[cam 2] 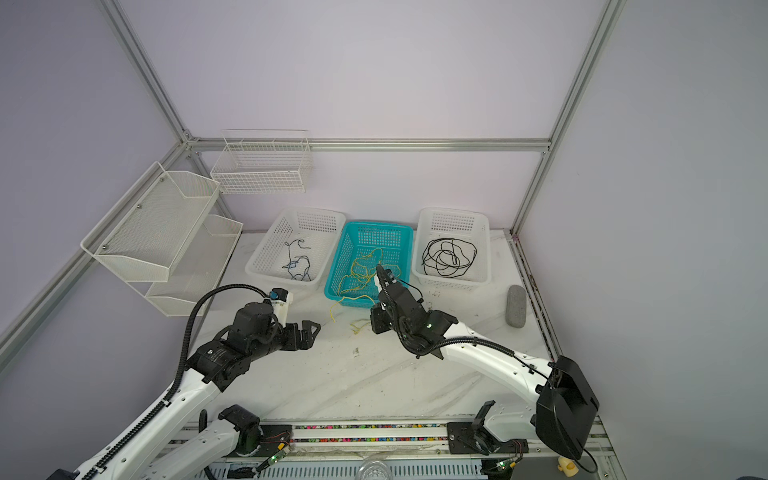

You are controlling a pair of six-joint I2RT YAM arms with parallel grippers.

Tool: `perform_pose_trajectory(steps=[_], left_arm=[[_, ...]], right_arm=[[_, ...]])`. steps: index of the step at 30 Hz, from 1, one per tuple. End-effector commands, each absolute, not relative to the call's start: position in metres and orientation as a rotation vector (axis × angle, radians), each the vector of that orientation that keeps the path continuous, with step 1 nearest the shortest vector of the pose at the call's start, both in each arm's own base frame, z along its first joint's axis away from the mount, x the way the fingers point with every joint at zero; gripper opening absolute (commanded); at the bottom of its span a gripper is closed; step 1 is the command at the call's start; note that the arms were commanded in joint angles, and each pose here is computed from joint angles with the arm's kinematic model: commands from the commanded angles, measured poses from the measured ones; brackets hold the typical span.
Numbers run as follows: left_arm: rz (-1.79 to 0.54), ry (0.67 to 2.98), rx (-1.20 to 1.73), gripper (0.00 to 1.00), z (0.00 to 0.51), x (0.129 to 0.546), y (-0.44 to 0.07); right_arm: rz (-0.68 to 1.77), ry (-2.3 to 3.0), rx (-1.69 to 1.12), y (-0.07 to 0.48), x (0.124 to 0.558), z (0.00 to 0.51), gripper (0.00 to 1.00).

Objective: Untangle the cables
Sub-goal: 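Lift the yellow wire with the right gripper over the teal basket, then lower the yellow wire into the teal basket and open the right gripper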

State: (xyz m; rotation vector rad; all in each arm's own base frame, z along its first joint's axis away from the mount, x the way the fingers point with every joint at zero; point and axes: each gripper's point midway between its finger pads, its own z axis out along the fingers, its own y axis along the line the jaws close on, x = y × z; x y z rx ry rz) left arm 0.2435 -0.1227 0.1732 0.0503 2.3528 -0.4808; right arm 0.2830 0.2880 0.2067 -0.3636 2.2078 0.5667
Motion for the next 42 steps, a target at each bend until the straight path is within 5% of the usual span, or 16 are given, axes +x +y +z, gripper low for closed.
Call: perform_pose_trajectory(steps=[1, 20, 42], left_arm=[[-0.560, 2.349, 0.020, 1.00, 0.173, 0.244, -0.132], [-0.615, 2.356, -0.041, 1.00, 0.164, 0.243, -0.136], [-0.613, 2.364, -0.035, 1.00, 0.162, 0.243, -0.137]], right_arm=[[0.570, 2.147, -0.258, 0.275, 0.306, 0.235, 0.00], [0.715, 2.208, -0.106, 0.305, 0.413, 0.215, 0.00], [0.714, 2.284, -0.095, 0.318, 0.438, 0.176, 0.05]])
